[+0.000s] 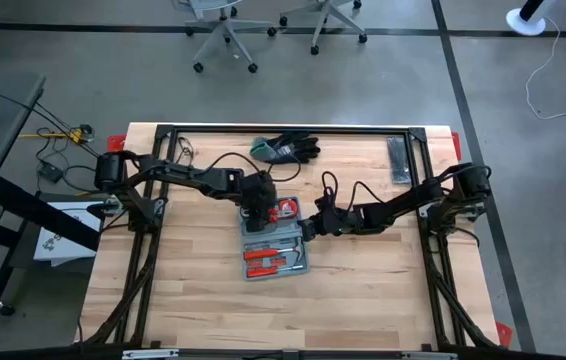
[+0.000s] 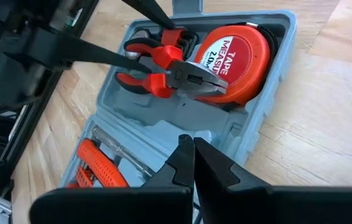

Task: Prefit tool cases
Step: Remove the pliers from the tool case

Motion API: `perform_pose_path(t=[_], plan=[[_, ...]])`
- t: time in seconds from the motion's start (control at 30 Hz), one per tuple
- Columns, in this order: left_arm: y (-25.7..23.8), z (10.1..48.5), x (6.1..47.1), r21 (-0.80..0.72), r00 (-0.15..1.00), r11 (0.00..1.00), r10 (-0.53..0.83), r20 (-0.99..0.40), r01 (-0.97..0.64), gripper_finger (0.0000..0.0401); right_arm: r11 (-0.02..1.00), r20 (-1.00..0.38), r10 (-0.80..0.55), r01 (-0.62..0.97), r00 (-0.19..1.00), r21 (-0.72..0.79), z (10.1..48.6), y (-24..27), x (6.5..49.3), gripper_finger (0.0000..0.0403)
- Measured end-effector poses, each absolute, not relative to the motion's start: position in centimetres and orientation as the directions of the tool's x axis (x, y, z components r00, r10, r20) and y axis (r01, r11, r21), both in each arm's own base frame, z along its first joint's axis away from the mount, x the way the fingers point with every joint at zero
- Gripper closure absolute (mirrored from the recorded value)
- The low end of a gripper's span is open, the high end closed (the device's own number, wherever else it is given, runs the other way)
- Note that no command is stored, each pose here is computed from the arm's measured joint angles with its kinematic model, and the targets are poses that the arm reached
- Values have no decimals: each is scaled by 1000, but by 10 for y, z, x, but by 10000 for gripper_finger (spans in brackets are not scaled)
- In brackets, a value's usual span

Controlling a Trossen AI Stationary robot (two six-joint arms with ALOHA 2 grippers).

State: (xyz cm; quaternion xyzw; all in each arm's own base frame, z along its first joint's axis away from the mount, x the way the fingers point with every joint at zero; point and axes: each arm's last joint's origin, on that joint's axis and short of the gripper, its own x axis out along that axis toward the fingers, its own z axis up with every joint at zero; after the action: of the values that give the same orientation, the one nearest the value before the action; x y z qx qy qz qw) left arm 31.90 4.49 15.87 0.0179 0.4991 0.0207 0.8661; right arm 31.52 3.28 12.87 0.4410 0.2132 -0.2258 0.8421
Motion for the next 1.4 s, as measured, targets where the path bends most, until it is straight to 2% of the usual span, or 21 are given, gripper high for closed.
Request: perform_pose_path(t=[0.2, 0.33, 0.43, 0.57, 0.6, 0.9, 1.2, 1.4], plan=[[45, 139, 317, 36, 401, 999, 37, -915, -9, 208, 509, -559, -192, 569, 806, 645, 129, 33, 315, 402], [43, 137, 320, 44, 416, 999, 41, -908, -3, 227, 509, -560, -192, 570, 806, 645, 129, 33, 315, 402], [43, 139, 323, 45, 454, 999, 39, -890, 3, 269, 509, -561, -192, 571, 805, 644, 128, 33, 315, 402], [43, 143, 326, 49, 494, 999, 44, -868, -3, 359, 510, -567, -193, 576, 800, 639, 128, 33, 315, 402], [44, 144, 326, 45, 503, 999, 40, -863, -3, 366, 510, -570, -193, 578, 799, 637, 128, 33, 314, 402], [44, 151, 322, -18, 502, 996, 30, -864, -89, 366, 510, -572, -193, 580, 797, 635, 127, 33, 314, 402], [43, 201, 298, 19, 548, 983, 118, -828, -182, 366, 511, -573, -193, 580, 796, 634, 127, 33, 314, 402], [42, 221, 259, 101, 384, 959, 201, -901, -266, 366, 511, -573, -193, 581, 796, 634, 127, 33, 314, 402]])
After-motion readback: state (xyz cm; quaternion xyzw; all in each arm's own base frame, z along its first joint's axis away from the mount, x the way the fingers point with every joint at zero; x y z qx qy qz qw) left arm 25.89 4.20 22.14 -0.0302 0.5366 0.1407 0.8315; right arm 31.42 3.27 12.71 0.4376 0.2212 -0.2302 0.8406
